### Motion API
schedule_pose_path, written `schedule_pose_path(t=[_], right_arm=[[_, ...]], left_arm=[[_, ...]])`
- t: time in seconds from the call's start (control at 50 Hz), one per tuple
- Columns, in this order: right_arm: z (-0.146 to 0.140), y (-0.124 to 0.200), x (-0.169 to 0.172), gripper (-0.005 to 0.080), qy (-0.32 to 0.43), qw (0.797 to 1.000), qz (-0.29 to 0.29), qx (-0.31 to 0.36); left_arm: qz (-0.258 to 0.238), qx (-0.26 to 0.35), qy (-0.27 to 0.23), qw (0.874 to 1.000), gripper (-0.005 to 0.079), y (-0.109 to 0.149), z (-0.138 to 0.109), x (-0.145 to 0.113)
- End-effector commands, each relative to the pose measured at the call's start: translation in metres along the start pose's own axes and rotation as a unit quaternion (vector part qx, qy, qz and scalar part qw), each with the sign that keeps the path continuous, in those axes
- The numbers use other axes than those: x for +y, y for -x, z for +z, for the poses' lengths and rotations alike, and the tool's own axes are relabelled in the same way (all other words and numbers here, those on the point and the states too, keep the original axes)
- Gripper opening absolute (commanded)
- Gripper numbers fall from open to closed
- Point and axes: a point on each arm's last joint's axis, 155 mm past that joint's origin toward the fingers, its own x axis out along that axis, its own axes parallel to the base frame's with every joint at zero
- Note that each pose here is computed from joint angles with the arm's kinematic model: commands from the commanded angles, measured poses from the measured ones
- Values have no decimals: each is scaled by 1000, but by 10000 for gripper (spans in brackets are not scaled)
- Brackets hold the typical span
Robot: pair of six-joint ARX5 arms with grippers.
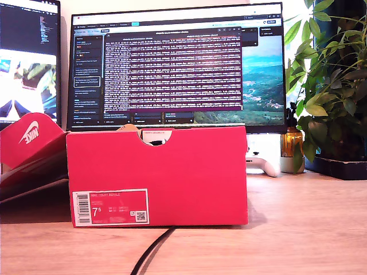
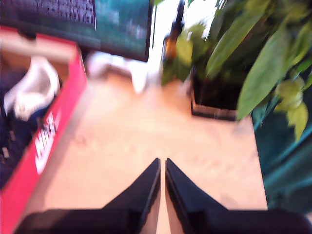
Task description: Pack the blue shoes by picking the first shoe and placing it inside the red shoebox, left side, then picking and rotating the second shoe and placing it in the shoebox
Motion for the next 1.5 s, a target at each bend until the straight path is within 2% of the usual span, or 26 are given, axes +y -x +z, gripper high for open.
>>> schedule_pose_path(t=[0.0,0.2,0.64,1.0,1.32,1.48], right_arm=[[-3,2,-3,-12,-7,1000,-5,-6],[3,12,-4,-12,-22,999,-11,-44],[-10,36,-2,-12,-66,977,-20,-202],[-65,7,4,-12,-76,971,-23,-225],[-98,-6,-13,-12,-117,959,-61,-252],[-117,-25,2,-12,-115,965,-26,-236]], left_arm=[[3,12,-1,1000,-20,-3,-13,3],[3,12,-1,1000,-20,-3,-13,3],[3,12,-1,1000,-20,-3,-13,3],[3,12,0,1000,-20,-3,-13,3],[3,12,0,1000,-20,-3,-13,3],[3,12,-1,1000,-20,-3,-13,3]])
